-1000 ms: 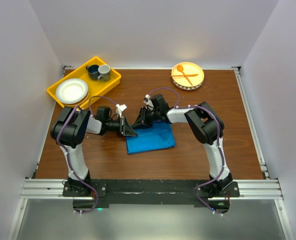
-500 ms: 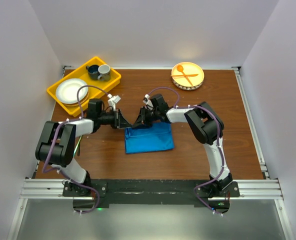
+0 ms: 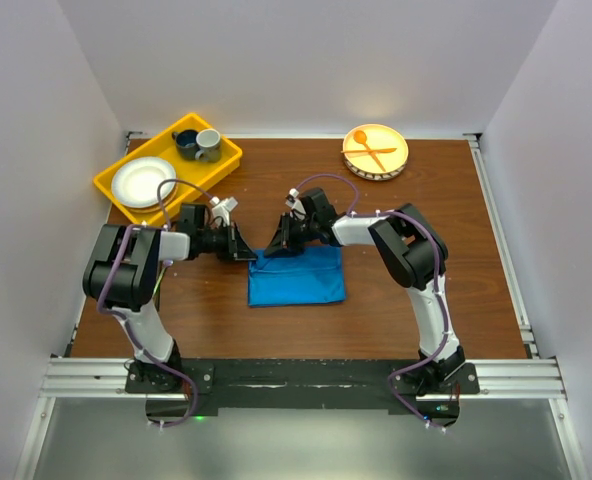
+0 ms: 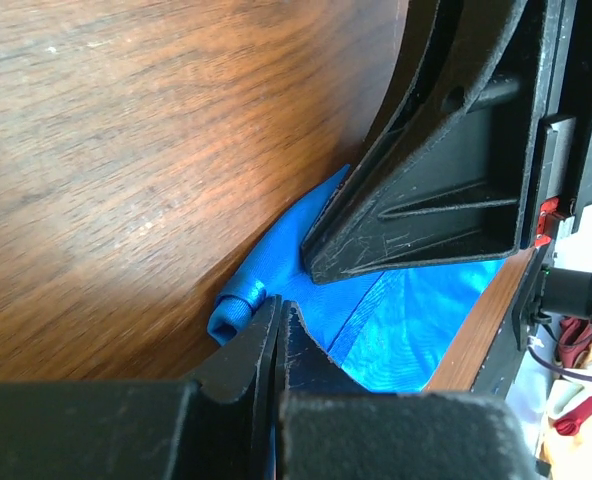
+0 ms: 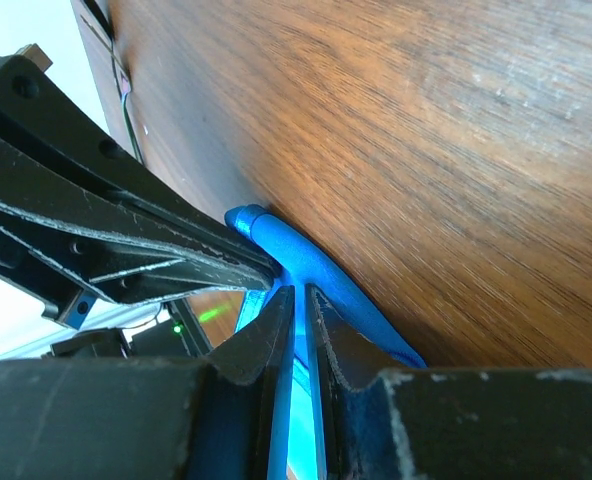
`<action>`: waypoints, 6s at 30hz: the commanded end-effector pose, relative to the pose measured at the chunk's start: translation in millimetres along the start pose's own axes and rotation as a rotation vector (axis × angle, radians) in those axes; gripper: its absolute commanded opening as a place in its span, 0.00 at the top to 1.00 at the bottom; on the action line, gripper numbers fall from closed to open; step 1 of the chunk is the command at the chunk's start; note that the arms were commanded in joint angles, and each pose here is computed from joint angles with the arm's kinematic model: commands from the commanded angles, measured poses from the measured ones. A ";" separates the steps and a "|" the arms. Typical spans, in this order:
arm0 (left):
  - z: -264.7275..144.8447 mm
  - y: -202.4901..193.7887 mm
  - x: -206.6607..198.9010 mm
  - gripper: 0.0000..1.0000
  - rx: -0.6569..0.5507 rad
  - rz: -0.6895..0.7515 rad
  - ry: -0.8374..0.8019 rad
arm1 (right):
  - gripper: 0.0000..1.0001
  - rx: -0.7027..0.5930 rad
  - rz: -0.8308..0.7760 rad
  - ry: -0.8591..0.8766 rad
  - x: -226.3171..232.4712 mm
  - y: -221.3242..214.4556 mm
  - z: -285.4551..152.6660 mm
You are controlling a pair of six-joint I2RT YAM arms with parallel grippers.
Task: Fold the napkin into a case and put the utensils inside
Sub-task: Smooth out the 2/3-rectangle-folded napkin at the center of the board, then pick up the 2/3-rectangle-folded napkin from the center of the board, then fold the 2/3-rectangle-folded napkin at the center of the board.
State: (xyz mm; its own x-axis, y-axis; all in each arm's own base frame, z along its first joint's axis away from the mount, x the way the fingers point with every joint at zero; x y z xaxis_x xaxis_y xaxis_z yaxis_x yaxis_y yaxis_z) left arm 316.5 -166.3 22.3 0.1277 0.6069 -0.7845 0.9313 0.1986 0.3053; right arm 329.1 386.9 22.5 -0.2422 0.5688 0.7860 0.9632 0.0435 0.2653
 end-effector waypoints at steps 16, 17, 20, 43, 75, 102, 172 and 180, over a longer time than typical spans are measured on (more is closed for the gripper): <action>-13.9 -8.5 -38.6 0.95 0.045 0.149 -0.136 | 0.84 0.056 0.066 -0.291 -82.4 -33.3 9.5; -12.1 -14.3 -30.2 0.96 0.066 0.116 -0.113 | 0.84 0.057 0.065 -0.292 -82.3 -33.3 9.4; -5.9 -28.2 -2.6 0.97 0.113 0.063 -0.044 | 0.84 0.062 0.065 -0.292 -82.8 -34.0 9.7; -64.7 -78.3 -55.0 0.35 0.100 1.742 0.094 | 0.83 0.063 0.055 -0.309 -88.6 -34.2 11.3; 8.0 -105.9 -101.0 1.00 0.111 1.698 0.098 | 0.83 0.080 0.059 -0.325 -96.0 -43.9 10.1; 4.4 -46.1 -96.3 0.44 0.216 1.355 -0.036 | 0.82 0.089 0.058 -0.327 -97.7 -49.1 7.7; 8.6 -26.6 6.6 1.00 0.315 1.122 0.145 | 0.67 0.053 -0.067 -0.158 -25.4 -9.6 -35.9; 11.0 -32.0 16.4 1.00 0.364 1.067 0.133 | 0.42 0.011 -0.328 -0.023 1.6 13.2 -130.0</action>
State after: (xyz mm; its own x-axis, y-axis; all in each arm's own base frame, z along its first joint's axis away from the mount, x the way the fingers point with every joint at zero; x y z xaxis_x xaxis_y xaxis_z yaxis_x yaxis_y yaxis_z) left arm 309.1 -190.9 27.3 0.9160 0.3929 -0.0808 0.3331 -0.6329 0.6989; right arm 332.7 315.8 53.3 -0.3337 0.6277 0.7033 0.9350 0.1253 0.3318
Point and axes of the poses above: each gripper's point midway between its finger pads, its own z axis out along the fingers, its own x axis along the line the jaws close on, y = z × x, the point moved 1 cm from there along -z, back along the fingers, and after that the axes turned 9 degrees about -z, right-handed, at the moved point
